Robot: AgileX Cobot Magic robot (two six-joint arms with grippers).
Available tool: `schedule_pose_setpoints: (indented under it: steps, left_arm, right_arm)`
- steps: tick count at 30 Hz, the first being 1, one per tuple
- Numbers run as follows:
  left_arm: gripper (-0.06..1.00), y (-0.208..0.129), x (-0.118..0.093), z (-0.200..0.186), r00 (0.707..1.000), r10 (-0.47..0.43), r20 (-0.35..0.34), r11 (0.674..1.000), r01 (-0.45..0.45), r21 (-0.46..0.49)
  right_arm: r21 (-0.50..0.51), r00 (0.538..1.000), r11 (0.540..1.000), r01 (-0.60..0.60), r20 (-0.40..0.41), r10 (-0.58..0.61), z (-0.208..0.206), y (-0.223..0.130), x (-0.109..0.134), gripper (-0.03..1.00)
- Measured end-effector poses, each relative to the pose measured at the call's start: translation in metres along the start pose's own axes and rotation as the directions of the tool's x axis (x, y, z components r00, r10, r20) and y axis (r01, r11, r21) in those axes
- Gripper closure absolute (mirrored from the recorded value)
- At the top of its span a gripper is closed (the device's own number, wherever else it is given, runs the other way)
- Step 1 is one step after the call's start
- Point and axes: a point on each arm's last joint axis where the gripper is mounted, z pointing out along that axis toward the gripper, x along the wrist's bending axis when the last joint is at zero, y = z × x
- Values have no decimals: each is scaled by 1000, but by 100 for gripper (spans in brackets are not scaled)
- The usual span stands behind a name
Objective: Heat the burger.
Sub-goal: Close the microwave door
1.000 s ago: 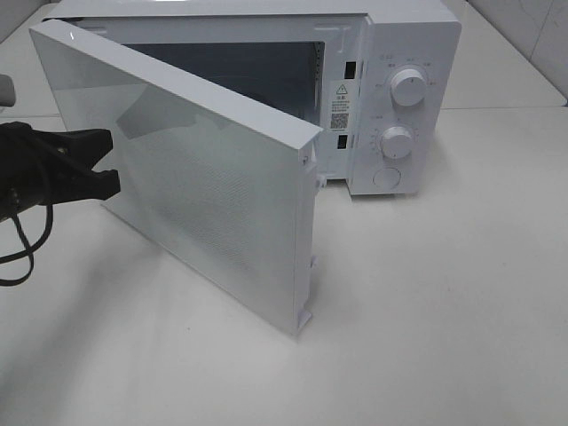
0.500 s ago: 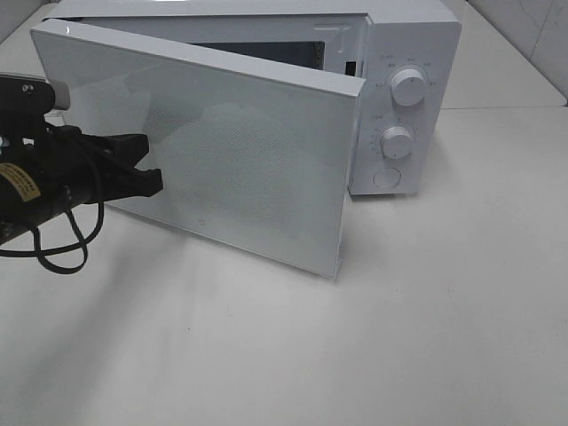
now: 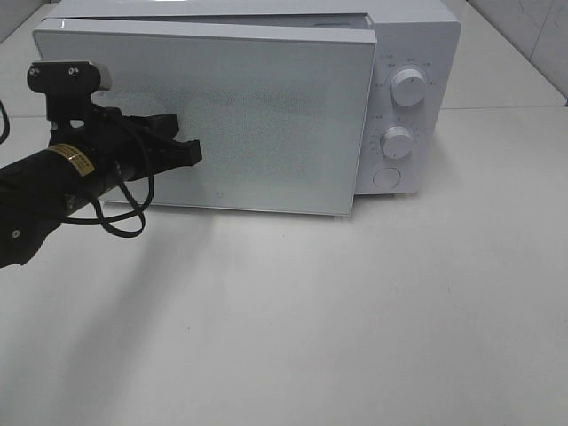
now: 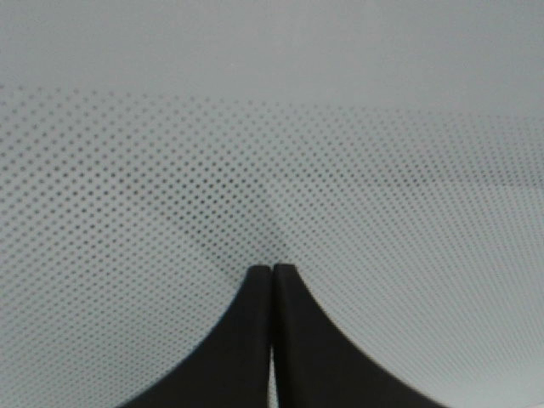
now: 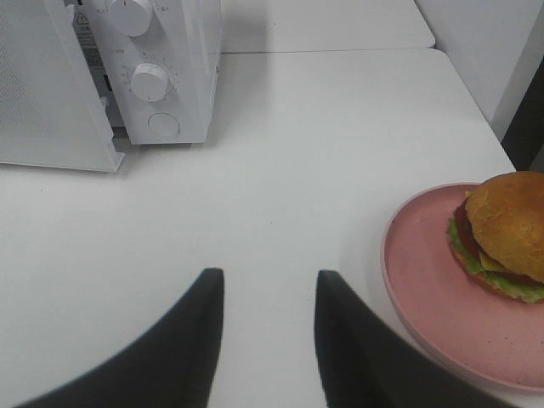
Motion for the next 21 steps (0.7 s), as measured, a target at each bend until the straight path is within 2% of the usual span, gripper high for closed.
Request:
schedule_pose_setpoints:
  steps: [6,21]
  left_arm:
    - [94,3,-4,9,1000,5,8,1000,-5,-14]
    - [94,2,-12,19,998,53,37,998,-54,40]
  right_arm:
    - [0,1000,1000,-1,0,1,0,0,0,58]
    - [0,1000,1000,-1,0,1,0,0,0,58]
